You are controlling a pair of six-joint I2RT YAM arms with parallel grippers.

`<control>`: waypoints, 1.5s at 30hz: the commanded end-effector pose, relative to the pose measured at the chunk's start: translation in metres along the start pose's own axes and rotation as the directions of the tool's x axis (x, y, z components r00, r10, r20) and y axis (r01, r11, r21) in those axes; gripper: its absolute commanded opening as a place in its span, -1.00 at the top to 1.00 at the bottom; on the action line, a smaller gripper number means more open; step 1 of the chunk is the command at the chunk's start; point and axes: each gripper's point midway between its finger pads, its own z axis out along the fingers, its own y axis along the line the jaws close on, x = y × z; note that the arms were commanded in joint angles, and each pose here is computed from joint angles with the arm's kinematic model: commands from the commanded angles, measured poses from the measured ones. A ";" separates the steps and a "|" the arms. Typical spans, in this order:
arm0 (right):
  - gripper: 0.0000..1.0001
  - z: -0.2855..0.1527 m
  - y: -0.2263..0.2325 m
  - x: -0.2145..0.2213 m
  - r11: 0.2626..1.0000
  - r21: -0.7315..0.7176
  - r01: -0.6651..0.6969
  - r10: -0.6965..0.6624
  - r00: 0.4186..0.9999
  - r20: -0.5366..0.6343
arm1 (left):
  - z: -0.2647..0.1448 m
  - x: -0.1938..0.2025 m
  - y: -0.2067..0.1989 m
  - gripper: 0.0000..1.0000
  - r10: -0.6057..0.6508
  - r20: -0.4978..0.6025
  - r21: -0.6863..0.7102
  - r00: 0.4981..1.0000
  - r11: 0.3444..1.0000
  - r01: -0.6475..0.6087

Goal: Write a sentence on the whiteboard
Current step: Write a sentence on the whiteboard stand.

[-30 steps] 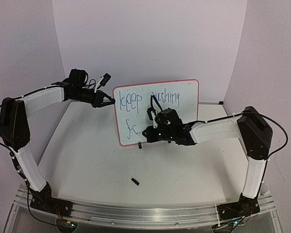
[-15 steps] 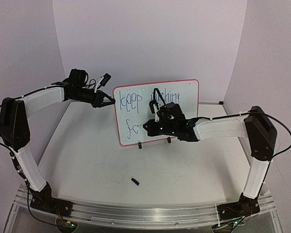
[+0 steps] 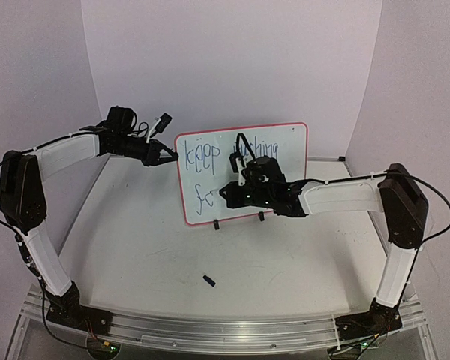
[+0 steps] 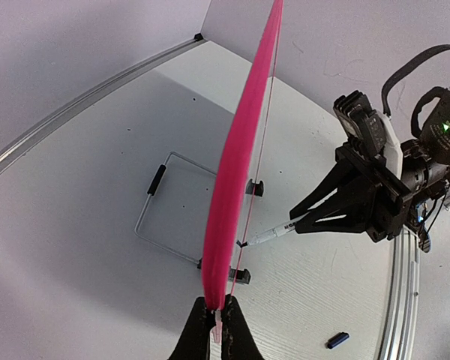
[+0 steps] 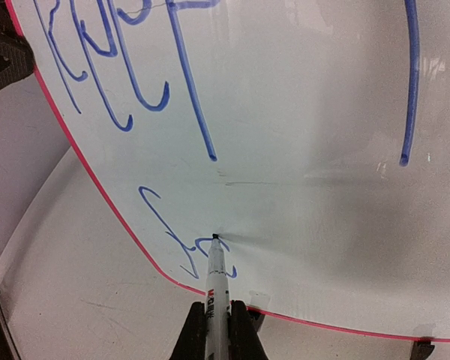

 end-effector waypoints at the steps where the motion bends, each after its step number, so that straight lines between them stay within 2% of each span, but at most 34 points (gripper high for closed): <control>1: 1.00 -0.008 0.009 -0.014 0.999 -0.040 0.002 -0.001 0.999 0.037 | 0.001 0.005 -0.012 1.00 -0.004 -0.043 0.006 0.999 1.000 0.005; 9: 1.00 -0.015 -0.002 -0.014 1.000 0.013 -0.019 0.018 0.998 0.056 | 0.001 0.005 -0.013 1.00 -0.002 -0.044 0.009 0.999 1.000 0.002; 36: 1.00 -0.010 0.004 -0.027 1.000 -0.008 -0.022 0.022 0.996 0.092 | 0.002 0.004 -0.016 1.00 0.003 -0.045 0.009 0.999 1.000 -0.003; 45: 1.00 -0.012 -0.008 -0.016 0.999 0.042 -0.033 0.030 0.997 0.077 | 0.003 0.005 -0.016 1.00 0.002 -0.047 0.010 0.999 1.000 -0.001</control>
